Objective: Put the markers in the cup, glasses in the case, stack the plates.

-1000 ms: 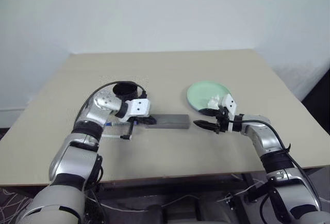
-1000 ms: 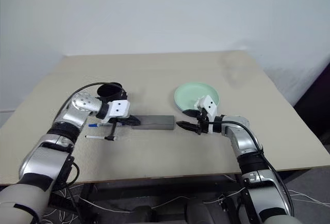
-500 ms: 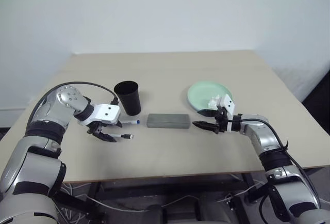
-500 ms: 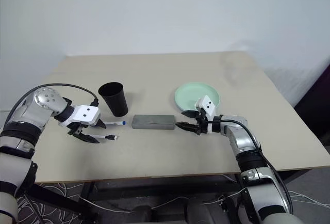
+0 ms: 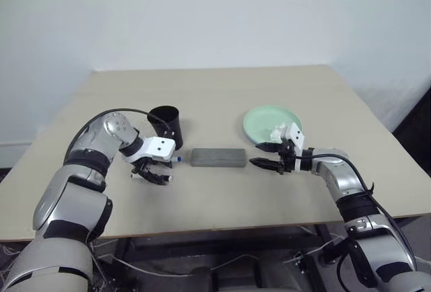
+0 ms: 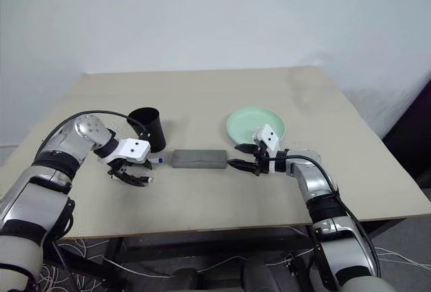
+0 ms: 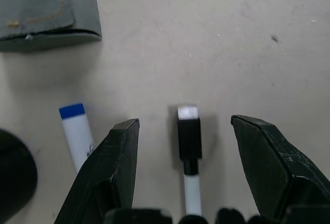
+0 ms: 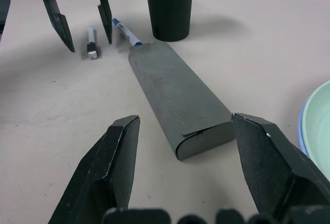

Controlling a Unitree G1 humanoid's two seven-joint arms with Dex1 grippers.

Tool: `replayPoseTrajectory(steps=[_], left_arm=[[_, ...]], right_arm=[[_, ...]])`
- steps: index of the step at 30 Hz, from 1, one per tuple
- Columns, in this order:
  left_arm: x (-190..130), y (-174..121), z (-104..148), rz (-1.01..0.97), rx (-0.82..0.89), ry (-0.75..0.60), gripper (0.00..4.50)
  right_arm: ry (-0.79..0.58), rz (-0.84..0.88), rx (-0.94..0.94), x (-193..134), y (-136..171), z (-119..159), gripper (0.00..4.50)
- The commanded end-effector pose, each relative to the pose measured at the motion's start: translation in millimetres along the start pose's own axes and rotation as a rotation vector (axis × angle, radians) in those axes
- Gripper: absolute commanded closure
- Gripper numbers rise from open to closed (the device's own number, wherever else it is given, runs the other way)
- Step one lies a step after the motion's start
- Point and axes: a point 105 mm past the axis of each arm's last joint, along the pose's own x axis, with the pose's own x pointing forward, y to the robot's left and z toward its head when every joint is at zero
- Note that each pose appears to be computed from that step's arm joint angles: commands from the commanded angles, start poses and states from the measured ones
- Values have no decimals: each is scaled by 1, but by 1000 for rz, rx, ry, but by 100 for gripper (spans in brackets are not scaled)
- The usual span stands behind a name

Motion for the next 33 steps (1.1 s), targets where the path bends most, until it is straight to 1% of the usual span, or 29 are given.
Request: replayPoseTrajectory(steps=[1, 9, 12, 16, 18, 19, 26, 29, 31, 33], left_arm=[[-7, 4, -1, 7, 24, 49, 154], [-5, 1, -12, -6, 17, 107, 154], [-3, -1, -14, -7, 16, 110, 214], [-2, -3, -16, -5, 14, 96, 341], [-4, -2, -15, 9, 23, 91, 414], [-6, -1, -13, 19, 33, 78, 440], [-25, 7, 18, 88, 98, -109, 440], [-41, 12, 44, 165, 127, -264, 440], [-56, 11, 64, 205, 124, -398, 440], [-63, 8, 74, 209, 118, -463, 440]], right_arm=[[-40, -17, -37, -6, -2, 14, 141], [-37, -26, -38, -8, -3, 14, 141], [-38, -25, -38, -7, -3, 15, 141], [-37, -20, -40, -6, -3, 15, 141], [-36, -19, -41, -6, -3, 15, 141], [-36, -17, -41, -6, -3, 15, 141], [-35, -12, -44, -5, -3, 16, 141], [-34, -12, -46, -5, -4, 16, 141], [-33, -10, -49, -5, -4, 17, 141], [-33, -10, -50, -5, -4, 17, 141]])
